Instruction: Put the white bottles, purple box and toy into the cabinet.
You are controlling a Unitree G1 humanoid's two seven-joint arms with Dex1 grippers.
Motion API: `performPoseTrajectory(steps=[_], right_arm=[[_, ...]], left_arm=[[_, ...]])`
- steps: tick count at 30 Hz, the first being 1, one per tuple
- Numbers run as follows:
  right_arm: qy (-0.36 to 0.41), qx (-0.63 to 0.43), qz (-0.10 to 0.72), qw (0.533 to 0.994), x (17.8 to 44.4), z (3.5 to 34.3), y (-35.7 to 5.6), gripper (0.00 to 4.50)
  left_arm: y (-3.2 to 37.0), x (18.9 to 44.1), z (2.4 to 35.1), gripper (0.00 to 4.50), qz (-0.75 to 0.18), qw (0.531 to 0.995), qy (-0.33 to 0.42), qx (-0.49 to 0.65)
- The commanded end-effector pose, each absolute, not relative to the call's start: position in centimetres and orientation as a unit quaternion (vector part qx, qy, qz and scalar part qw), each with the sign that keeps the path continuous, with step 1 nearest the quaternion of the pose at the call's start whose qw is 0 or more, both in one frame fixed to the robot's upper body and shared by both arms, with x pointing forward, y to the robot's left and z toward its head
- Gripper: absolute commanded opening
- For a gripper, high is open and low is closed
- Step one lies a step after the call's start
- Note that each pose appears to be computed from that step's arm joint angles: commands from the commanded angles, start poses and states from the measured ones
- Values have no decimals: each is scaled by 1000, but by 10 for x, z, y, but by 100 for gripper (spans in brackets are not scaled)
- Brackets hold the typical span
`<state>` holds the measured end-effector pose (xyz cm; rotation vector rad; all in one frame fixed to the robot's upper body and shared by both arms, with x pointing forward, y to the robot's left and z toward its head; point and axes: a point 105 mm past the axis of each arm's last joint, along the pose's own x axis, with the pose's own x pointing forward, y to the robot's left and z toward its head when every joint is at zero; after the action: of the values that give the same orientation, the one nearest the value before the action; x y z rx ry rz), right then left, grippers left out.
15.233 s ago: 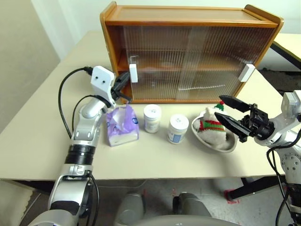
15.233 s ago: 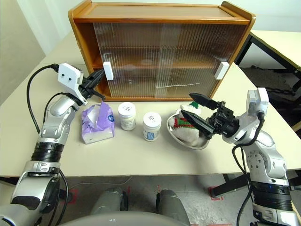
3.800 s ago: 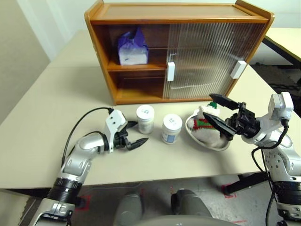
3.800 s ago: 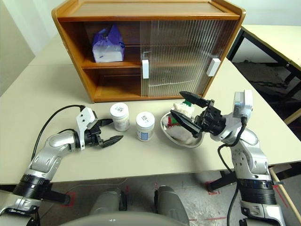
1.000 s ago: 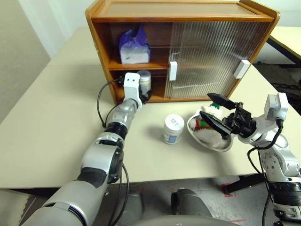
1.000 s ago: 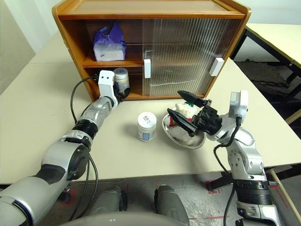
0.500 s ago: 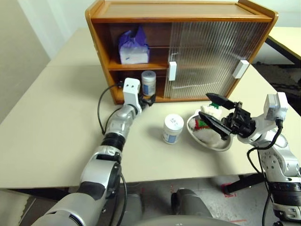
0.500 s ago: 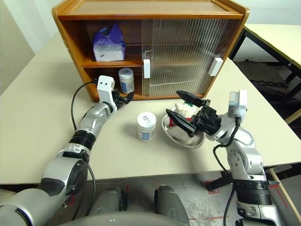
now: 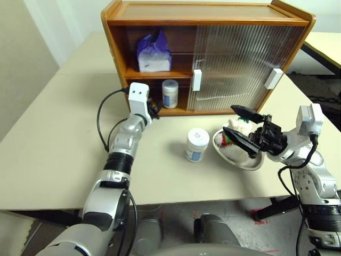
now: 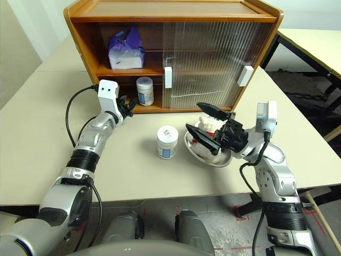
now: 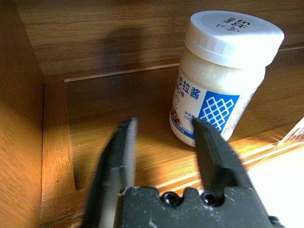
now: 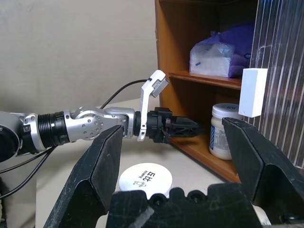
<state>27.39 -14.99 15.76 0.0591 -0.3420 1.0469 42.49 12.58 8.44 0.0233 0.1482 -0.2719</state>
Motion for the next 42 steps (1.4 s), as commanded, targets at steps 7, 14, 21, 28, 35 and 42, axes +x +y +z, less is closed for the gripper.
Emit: performPoseTrajectory(steps=[7,14,21,28,35,42], right_arm=[[-155,26,500,852,271,155,-148,450],[-155,26,496,854,270,155,-149,450],[-157,33,491,856,268,156,-148,450],[-158,35,491,856,267,156,-146,450],[-157,34,490,857,267,156,-146,450],[-158,32,490,857,269,157,-146,450]], left_arm=[[134,437,82,2,-77,993,81,37],[121,444,81,2,-84,992,83,36],[98,447,82,2,-127,987,86,36],[85,450,86,2,-138,986,82,40],[84,451,87,2,-135,987,80,40],[76,451,86,2,-150,985,85,30]])
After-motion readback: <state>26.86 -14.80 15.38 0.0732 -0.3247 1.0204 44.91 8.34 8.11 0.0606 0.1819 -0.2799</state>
